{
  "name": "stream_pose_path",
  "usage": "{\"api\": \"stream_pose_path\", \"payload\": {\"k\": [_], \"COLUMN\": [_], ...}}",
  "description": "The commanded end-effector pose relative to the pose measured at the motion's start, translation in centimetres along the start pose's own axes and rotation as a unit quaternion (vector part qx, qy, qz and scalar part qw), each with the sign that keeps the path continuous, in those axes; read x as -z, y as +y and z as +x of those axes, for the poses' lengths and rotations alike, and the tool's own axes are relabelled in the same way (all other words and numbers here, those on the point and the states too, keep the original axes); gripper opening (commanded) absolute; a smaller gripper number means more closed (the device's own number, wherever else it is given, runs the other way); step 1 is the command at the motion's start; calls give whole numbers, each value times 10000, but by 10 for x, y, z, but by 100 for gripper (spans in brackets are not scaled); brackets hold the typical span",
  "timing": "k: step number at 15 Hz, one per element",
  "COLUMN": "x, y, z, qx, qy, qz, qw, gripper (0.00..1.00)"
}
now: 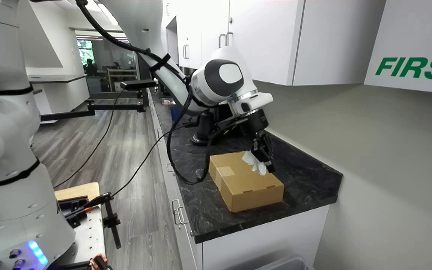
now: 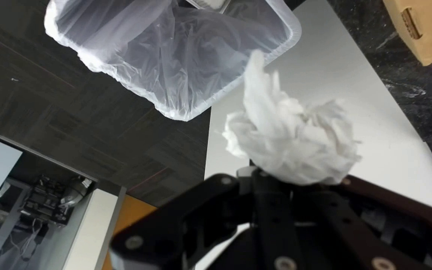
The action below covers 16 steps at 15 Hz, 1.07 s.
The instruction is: Put the blue can in the bin, place the white paper from the top of the box in the bin
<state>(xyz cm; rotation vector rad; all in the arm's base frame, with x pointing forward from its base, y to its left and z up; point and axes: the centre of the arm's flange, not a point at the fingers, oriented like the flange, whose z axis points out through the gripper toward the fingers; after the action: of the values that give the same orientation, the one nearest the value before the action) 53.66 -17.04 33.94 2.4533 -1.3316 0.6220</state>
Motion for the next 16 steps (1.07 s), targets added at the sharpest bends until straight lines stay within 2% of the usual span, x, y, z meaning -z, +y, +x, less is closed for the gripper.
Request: {"api": "stream_pose_path", "payload": {"k": [1,8,12,16], "x": [6,-19,-56,-87], "y": [28,93,123,135], "z": [52,171,193,200], "qx": [-242,-448,-262,-100], "qy": [-289,-499,-747,-882], "qz": [76,255,-53,-349], "qw": [9993,9974,9968,9954], "gripper": [4,4,3,4]}}
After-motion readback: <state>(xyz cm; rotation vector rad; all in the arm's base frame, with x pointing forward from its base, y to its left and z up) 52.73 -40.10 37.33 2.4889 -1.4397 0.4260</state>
